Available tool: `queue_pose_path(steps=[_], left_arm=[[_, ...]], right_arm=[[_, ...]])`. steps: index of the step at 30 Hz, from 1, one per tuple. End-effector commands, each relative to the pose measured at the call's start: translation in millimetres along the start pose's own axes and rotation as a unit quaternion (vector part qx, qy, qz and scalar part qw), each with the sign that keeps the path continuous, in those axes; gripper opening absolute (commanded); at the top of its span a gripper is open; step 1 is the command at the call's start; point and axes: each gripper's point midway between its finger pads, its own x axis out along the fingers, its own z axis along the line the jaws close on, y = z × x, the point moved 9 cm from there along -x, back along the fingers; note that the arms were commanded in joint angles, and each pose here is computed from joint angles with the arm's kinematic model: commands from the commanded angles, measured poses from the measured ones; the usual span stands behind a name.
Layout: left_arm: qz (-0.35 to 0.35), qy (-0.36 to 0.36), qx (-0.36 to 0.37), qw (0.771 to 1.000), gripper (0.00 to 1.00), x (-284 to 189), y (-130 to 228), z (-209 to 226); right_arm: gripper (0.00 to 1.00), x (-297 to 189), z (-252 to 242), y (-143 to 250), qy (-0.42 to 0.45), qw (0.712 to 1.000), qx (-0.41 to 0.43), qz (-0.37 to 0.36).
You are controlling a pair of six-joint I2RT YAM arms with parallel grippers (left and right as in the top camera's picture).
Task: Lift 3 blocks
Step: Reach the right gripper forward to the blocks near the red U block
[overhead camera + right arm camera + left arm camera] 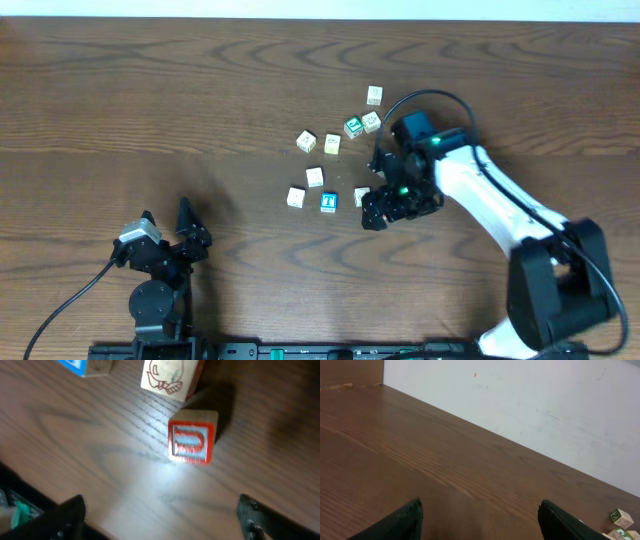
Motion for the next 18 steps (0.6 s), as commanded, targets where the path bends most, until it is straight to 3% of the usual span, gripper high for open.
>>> queue_pose_path(steps=[1, 15, 16, 18], left_arm=[[0.023, -0.017, 0.012, 1.000, 0.74, 1, 11, 6], [0.023, -0.017, 0.012, 1.000, 0.74, 1, 11, 6], [0.023, -0.017, 0.012, 1.000, 0.74, 1, 11, 6], [0.023, -0.017, 0.012, 1.000, 0.74, 1, 11, 6]], right_arm=[[0.76, 19, -4, -7, 0.034, 0.999, -0.013, 0.021], [0.68, 38, -14, -23, 0.099, 0.995, -0.030, 0.002], [0.66, 38, -14, -24, 0.100, 0.994, -0.031, 0.000], [0.49, 37, -14, -26, 0.101, 0.994, -0.032, -0.007]])
